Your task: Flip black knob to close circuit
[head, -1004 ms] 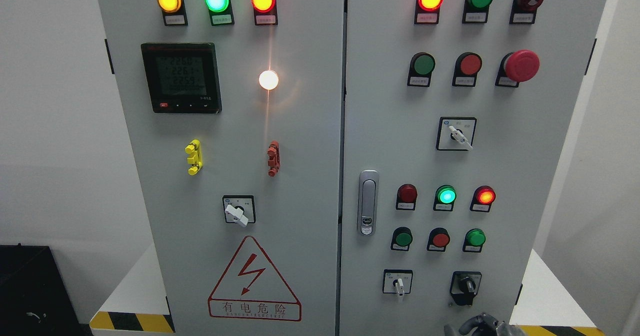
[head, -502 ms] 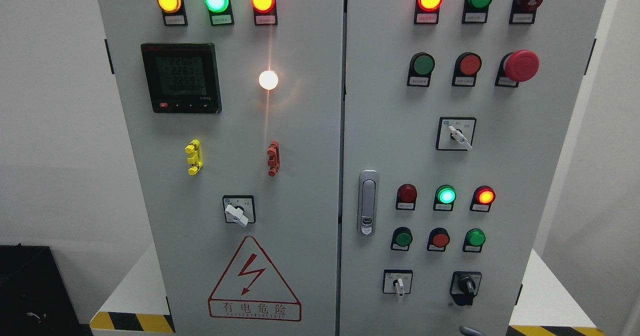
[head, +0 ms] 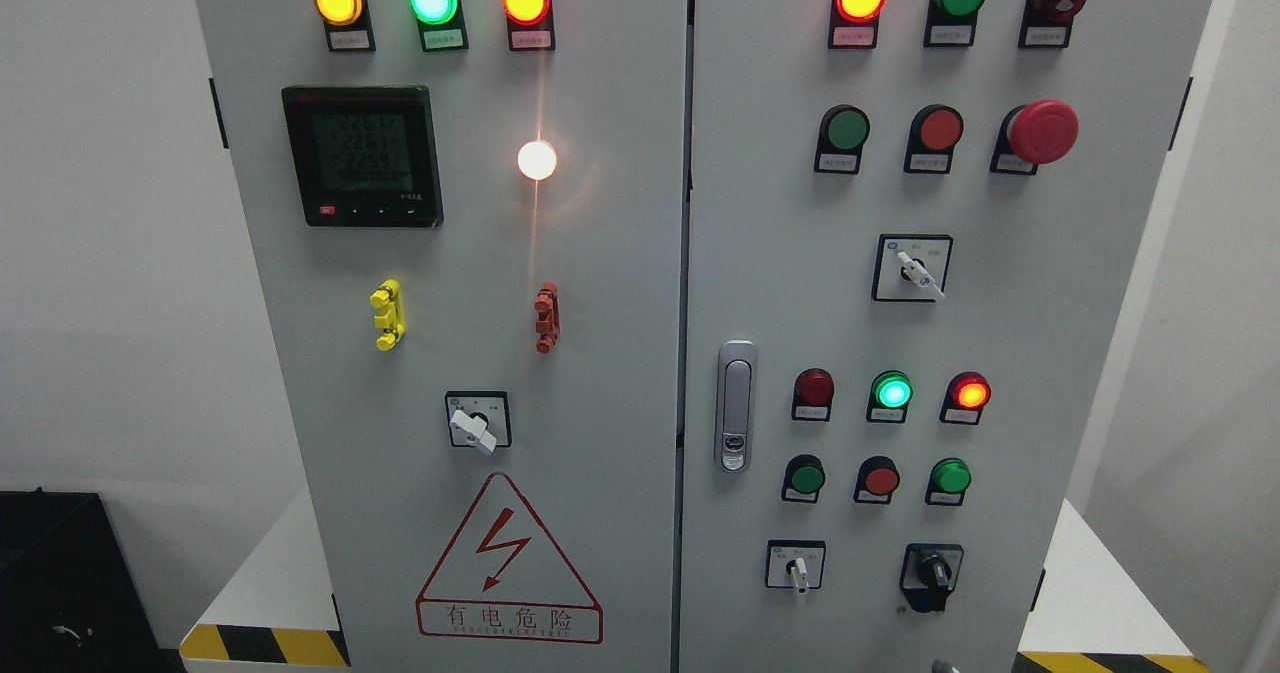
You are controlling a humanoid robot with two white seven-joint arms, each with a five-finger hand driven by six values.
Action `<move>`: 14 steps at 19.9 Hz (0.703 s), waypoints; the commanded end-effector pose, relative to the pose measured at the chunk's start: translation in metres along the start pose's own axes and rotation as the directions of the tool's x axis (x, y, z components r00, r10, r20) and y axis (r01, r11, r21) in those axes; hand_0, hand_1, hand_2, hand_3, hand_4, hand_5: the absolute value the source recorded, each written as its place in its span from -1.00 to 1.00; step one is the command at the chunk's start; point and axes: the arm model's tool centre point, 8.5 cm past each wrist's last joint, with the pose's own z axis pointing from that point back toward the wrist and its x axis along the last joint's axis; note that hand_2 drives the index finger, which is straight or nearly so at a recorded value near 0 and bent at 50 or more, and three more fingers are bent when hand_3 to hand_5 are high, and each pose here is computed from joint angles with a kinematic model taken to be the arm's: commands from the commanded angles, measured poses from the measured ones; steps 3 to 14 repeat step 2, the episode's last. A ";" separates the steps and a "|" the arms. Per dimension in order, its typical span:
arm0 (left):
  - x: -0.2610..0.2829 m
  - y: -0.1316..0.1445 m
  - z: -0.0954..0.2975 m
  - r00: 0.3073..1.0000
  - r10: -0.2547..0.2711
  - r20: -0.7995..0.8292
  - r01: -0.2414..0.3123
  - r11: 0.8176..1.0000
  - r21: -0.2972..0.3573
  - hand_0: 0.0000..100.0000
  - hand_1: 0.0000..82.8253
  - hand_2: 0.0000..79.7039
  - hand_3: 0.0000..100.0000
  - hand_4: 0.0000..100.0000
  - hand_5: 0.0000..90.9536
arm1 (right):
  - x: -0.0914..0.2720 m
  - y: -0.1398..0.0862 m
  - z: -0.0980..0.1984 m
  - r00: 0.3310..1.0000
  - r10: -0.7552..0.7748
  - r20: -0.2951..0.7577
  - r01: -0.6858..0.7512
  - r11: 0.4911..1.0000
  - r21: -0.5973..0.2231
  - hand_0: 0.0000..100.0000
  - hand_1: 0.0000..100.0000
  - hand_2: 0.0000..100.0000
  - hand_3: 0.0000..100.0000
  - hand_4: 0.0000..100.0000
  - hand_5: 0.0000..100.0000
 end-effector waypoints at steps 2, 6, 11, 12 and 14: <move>0.000 0.000 0.000 1.000 0.000 0.000 0.000 1.000 0.001 -0.76 0.34 -1.00 -1.00 -1.00 -1.00 | -0.016 -0.002 0.006 0.998 -0.042 -0.044 0.042 0.999 -0.015 -1.00 -1.00 -1.00 -1.00 -1.00 -1.00; 0.000 0.000 0.000 1.000 0.000 0.000 0.000 1.000 0.001 -0.76 0.34 -1.00 -1.00 -1.00 -1.00 | -0.016 -0.002 0.006 0.998 -0.042 -0.044 0.042 0.999 -0.015 -1.00 -1.00 -1.00 -1.00 -1.00 -1.00; 0.000 0.000 0.000 1.000 0.000 0.000 0.000 1.000 0.001 -0.76 0.34 -1.00 -1.00 -1.00 -1.00 | -0.016 -0.002 0.006 0.998 -0.042 -0.044 0.042 0.999 -0.015 -1.00 -1.00 -1.00 -1.00 -1.00 -1.00; 0.000 0.000 0.000 1.000 0.000 0.000 0.000 1.000 0.001 -0.76 0.34 -1.00 -1.00 -1.00 -1.00 | -0.016 -0.002 0.006 0.998 -0.042 -0.044 0.042 0.999 -0.015 -1.00 -1.00 -1.00 -1.00 -1.00 -1.00; 0.000 0.000 0.000 1.000 0.000 0.000 0.000 1.000 0.001 -0.76 0.34 -1.00 -1.00 -1.00 -1.00 | -0.016 -0.002 0.006 0.998 -0.042 -0.044 0.042 0.999 -0.015 -1.00 -1.00 -1.00 -1.00 -1.00 -1.00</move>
